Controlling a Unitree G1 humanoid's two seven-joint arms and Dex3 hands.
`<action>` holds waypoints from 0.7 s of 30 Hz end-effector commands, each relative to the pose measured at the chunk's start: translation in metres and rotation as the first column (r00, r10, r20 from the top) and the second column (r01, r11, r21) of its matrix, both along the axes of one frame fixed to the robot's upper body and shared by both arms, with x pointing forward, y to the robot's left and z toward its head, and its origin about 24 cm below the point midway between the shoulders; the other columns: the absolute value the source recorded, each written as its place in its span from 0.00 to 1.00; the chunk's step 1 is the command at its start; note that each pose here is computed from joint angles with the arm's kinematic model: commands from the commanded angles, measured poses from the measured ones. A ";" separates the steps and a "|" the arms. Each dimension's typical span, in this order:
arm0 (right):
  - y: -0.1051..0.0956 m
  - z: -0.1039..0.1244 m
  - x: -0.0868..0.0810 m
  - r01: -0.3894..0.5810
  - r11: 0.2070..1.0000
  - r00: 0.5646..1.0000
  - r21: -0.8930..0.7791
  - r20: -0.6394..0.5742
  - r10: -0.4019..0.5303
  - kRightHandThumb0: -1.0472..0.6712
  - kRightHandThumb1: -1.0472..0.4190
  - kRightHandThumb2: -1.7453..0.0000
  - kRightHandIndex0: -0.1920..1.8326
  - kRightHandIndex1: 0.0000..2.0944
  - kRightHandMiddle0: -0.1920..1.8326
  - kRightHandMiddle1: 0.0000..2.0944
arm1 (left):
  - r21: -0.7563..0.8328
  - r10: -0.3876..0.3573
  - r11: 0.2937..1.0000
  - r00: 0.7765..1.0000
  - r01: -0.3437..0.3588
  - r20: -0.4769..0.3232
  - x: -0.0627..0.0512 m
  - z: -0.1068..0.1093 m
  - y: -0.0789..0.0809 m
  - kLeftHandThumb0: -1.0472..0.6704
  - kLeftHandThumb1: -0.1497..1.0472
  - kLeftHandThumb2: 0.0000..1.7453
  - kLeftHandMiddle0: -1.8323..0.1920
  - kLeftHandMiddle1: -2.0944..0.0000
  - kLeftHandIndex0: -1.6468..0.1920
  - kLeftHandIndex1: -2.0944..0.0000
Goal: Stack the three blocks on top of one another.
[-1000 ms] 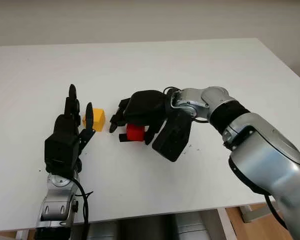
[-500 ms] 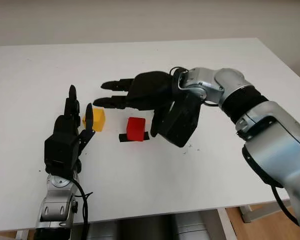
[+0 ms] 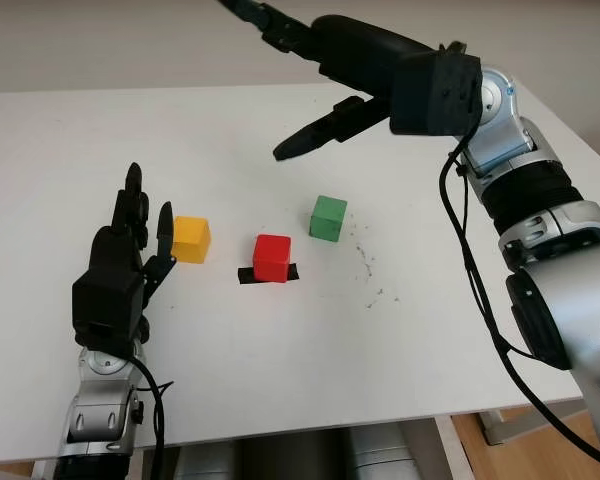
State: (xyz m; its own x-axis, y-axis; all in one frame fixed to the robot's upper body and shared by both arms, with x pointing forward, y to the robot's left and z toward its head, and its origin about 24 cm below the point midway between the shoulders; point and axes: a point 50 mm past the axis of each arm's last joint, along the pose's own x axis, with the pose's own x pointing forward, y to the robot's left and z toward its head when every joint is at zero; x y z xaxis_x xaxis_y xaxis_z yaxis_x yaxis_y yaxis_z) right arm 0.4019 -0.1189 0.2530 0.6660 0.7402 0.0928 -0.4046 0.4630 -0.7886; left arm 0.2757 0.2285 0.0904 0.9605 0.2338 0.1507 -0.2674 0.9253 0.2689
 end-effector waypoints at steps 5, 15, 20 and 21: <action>-0.018 -0.018 0.006 0.066 0.983 0.987 0.173 -0.157 -0.039 0.13 0.00 0.93 0.00 0.00 0.02 0.02 | 0.095 -0.024 0.995 0.998 0.018 0.059 0.007 0.026 0.019 0.24 0.95 0.03 0.70 0.93 0.73 0.91; -0.042 -0.046 0.011 0.224 0.892 0.926 0.393 -0.372 -0.069 0.14 0.00 0.83 0.01 0.02 0.03 0.02 | 0.471 -0.125 0.873 0.992 0.126 -0.034 0.018 0.068 0.039 0.25 0.86 0.02 0.77 0.97 0.80 0.94; -0.048 -0.057 0.010 0.251 0.852 0.907 0.460 -0.420 -0.040 0.16 0.00 0.80 0.01 0.02 0.02 0.02 | 0.681 -0.149 0.704 0.980 0.199 -0.132 0.024 0.082 0.040 0.25 0.85 0.03 0.80 0.98 0.82 0.96; -0.049 -0.058 0.010 0.253 0.845 0.905 0.471 -0.423 -0.035 0.17 0.00 0.79 0.00 0.02 0.01 0.02 | 0.713 -0.146 0.669 0.977 0.211 -0.152 0.025 0.083 0.039 0.26 0.85 0.03 0.82 0.99 0.83 0.96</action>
